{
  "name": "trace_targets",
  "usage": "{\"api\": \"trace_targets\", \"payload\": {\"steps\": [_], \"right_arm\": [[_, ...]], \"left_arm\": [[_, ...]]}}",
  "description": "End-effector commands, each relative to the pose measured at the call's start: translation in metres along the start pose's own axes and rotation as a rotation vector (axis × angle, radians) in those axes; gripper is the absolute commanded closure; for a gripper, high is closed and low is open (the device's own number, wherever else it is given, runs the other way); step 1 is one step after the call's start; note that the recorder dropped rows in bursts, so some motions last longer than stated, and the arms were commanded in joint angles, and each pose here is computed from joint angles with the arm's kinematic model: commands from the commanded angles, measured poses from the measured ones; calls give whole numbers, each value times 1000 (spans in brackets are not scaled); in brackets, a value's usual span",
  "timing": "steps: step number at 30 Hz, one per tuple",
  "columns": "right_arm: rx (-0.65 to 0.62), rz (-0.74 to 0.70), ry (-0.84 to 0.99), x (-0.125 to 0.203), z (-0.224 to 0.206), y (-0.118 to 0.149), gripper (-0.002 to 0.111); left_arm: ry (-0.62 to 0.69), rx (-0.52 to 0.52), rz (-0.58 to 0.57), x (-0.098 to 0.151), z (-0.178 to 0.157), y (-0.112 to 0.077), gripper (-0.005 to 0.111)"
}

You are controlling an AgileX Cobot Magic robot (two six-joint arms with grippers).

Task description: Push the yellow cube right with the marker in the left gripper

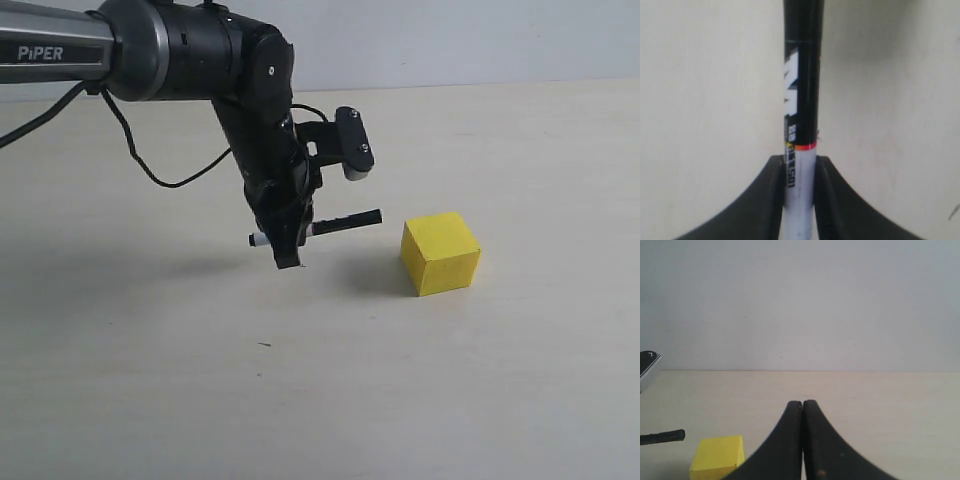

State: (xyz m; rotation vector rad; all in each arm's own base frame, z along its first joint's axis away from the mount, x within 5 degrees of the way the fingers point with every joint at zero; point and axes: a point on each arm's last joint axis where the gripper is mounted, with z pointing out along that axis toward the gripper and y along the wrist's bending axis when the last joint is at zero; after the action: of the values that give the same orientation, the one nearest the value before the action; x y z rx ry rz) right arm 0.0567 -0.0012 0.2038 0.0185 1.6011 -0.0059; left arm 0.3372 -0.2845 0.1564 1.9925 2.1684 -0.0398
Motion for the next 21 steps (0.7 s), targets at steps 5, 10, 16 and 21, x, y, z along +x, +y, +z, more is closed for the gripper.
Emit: {"api": "trace_targets", "payload": {"steps": [5, 10, 16, 21], "right_arm": [[-1, -2, -7, 1, 0, 0, 108], [-1, -2, -7, 1, 0, 0, 108], [-1, -2, -7, 1, 0, 0, 108], [-1, -2, -7, 1, 0, 0, 108]], "left_arm": [[83, 82, -17, 8, 15, -4, 107], [6, 37, -15, -7, 23, -7, 107], [-49, 10, 75, -49, 28, -24, 107], [-11, 27, 34, -47, 22, -15, 107]]}}
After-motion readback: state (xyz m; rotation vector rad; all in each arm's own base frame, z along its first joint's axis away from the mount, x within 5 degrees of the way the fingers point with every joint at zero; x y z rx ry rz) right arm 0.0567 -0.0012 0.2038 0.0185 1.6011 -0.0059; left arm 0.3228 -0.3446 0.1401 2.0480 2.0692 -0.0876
